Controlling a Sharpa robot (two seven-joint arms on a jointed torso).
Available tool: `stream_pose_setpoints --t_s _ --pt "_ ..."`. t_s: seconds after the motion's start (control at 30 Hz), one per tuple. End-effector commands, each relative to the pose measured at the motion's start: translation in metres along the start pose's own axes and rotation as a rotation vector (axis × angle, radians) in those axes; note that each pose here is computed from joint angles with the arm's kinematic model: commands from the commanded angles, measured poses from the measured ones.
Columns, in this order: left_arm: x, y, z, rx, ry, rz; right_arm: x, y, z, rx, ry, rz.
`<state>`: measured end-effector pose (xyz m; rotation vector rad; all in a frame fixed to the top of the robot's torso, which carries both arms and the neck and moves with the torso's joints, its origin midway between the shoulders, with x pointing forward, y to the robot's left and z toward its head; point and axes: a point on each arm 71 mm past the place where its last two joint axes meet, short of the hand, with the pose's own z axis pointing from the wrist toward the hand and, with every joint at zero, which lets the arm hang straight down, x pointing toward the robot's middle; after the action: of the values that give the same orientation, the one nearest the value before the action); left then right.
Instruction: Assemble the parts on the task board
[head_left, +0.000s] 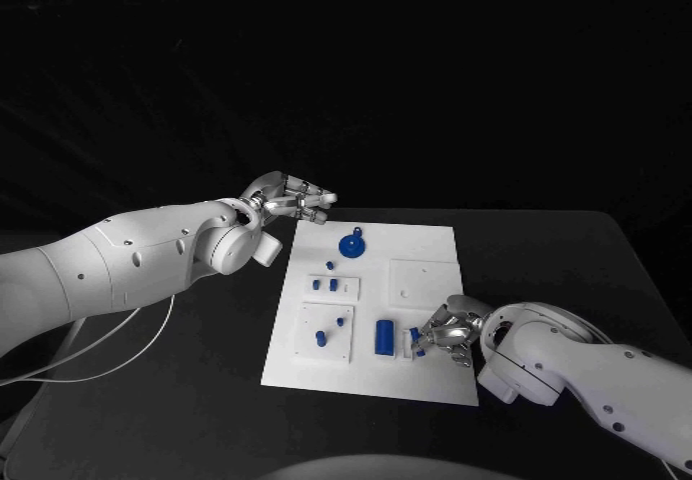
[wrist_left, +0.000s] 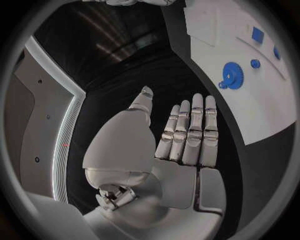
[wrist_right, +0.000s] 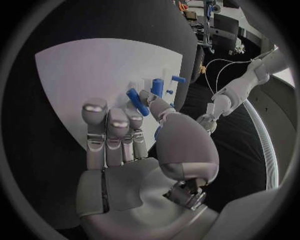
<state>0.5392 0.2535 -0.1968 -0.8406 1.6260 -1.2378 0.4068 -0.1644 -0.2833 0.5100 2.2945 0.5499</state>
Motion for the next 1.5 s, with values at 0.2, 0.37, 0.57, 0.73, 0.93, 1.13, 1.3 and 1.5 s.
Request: stream_pose_setpoints --t_s 0.2,0.37,0.57,0.73,0.93,1.13,1.3,1.5 --pt "0.0031 -0.0009 0.0007 0.002 0.02 -0.002 0.006 0.003 0.0 0.017 0.058 -0.057" --pt "0.0034 -0.0008 0.0009 0.0 0.022 -0.001 0.008 0.006 0.001 0.012 0.058 -0.063" --pt "0.0038 -0.0008 0.0011 -0.002 0.024 -0.001 0.008 0.007 0.001 0.015 0.057 -0.072" --pt "0.0045 -0.0009 0.0015 -0.002 0.025 -0.001 0.007 0.007 0.002 0.018 0.049 -0.07" --pt "0.0052 -0.0009 0.0018 -0.003 0.027 -0.001 0.006 0.008 0.004 0.018 0.031 -0.069" --pt "0.0046 -0.0007 0.0019 -0.005 0.024 -0.001 0.007 0.01 0.004 0.003 0.03 -0.067" --pt "0.0042 -0.0005 0.0018 -0.006 0.023 0.0 0.008 0.012 0.002 -0.011 0.038 -0.064" --pt "0.0038 -0.0004 0.0016 -0.007 0.021 0.001 0.009 0.012 0.0 -0.026 0.054 -0.075"
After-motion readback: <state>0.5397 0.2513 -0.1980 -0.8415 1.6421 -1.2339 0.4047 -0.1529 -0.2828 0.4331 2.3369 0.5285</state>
